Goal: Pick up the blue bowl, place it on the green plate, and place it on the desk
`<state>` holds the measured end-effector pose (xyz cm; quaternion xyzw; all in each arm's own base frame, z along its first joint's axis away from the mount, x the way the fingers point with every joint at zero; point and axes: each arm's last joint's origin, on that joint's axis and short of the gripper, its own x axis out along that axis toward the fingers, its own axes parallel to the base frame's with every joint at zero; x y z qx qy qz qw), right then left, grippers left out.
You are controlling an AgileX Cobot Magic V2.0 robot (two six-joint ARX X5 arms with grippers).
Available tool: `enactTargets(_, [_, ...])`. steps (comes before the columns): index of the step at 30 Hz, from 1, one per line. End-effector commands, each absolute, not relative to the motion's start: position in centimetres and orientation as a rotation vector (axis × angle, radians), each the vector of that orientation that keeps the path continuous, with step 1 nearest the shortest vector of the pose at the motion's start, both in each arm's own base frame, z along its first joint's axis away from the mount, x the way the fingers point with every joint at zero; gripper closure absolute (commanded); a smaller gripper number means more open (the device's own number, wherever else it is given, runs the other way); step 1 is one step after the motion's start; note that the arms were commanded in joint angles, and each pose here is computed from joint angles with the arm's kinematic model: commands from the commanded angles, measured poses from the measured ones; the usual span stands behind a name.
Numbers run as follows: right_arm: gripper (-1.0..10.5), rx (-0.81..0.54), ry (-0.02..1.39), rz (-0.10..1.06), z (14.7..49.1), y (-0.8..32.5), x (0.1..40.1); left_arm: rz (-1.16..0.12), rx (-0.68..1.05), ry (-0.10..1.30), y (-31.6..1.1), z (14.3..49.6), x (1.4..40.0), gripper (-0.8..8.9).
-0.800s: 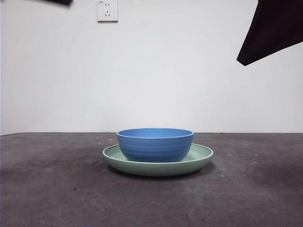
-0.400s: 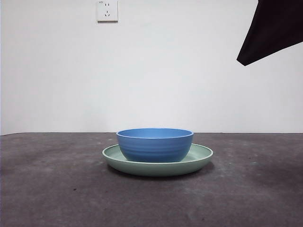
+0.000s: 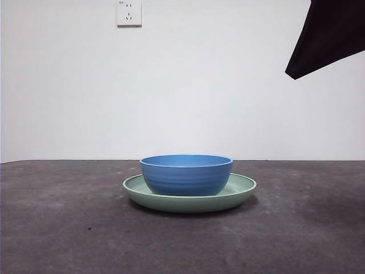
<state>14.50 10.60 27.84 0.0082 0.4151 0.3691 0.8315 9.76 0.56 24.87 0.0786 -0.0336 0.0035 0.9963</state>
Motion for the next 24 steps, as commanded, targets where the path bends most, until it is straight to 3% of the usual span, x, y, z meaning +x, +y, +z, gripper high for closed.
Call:
enactTargets(1, [9.3,0.019,0.866,0.791,28.2,10.8,14.6,0.010,0.168,-0.055,0.6,23.0,9.7,7.98])
enactTargets(7, [9.3,0.020,0.866,0.791,28.2,10.8,14.6,0.007,0.165,-0.023,0.6,19.7,9.6,7.98])
enactTargets(24, [9.3,0.020,0.866,0.791,28.2,10.8,14.6,-0.004,0.124,0.143,0.6,15.3,9.6,7.98])
